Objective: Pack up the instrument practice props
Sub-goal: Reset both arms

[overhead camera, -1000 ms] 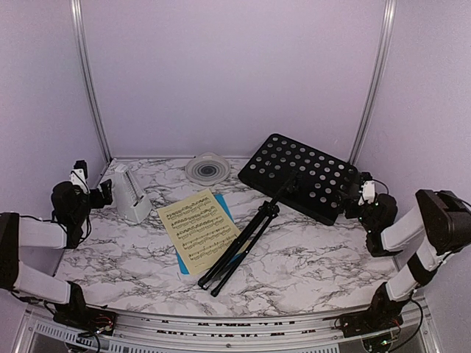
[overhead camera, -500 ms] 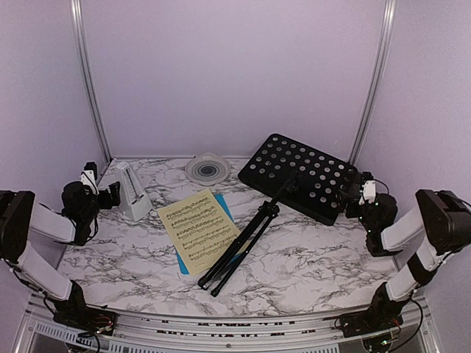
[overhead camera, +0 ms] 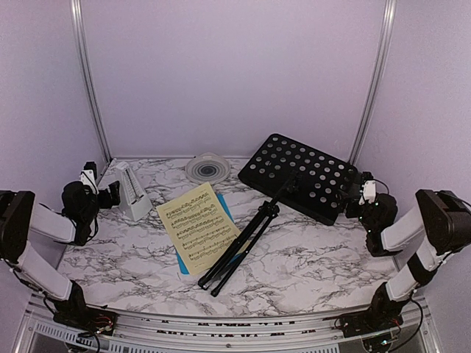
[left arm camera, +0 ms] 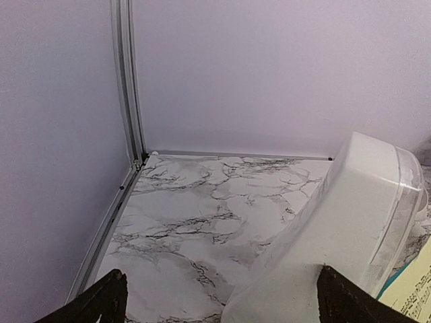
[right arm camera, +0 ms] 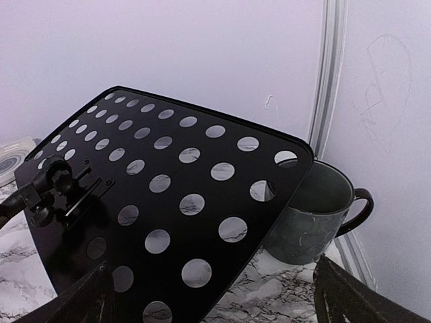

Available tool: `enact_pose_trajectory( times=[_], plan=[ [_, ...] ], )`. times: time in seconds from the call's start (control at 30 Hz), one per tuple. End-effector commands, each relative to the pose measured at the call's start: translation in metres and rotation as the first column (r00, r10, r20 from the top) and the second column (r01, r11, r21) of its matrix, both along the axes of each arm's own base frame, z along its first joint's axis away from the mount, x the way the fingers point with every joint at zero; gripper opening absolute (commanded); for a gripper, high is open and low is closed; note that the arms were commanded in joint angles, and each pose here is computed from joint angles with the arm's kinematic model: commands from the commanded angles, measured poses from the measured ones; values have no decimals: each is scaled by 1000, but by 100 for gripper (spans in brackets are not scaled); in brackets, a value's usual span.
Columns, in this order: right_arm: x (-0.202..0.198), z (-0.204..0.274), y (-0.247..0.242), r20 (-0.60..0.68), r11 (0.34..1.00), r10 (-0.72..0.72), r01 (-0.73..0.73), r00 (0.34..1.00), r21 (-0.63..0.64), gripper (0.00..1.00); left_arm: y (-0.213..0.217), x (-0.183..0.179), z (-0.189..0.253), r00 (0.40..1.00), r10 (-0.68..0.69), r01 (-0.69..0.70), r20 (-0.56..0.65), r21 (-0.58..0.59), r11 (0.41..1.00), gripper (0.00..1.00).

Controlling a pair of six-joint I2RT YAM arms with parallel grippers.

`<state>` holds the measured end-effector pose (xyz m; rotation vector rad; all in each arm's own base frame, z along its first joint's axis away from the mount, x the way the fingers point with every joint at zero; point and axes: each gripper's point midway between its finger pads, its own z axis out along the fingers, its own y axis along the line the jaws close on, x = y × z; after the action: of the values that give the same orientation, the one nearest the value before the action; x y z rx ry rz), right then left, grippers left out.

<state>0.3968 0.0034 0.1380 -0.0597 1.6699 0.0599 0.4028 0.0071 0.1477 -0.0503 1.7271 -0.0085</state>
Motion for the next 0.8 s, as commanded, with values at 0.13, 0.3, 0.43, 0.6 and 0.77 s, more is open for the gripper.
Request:
enact_pose_trajectory(
  times=[0.13,0.3,0.43,0.6,0.77],
  plan=[
    [8,12,1,35,1000,-5,5,999,9,100,-2,5,14,999,-2,2,50,9,1000,100],
    [6,12,0,40,1000,-9,9,999,8,100,-1,5,15,999,-1,0,52,9,1000,99],
    [7,13,0,43,1000,-9,8,999,8,100,-1,5,14,999,-1,0,50,9,1000,100],
    [7,13,0,43,1000,-9,9,999,8,100,-1,5,14,999,0,0,51,9,1000,99],
    [7,13,0,43,1000,-8,8,999,7,100,-1,5,14,999,-2,1,51,9,1000,99]
  ],
)
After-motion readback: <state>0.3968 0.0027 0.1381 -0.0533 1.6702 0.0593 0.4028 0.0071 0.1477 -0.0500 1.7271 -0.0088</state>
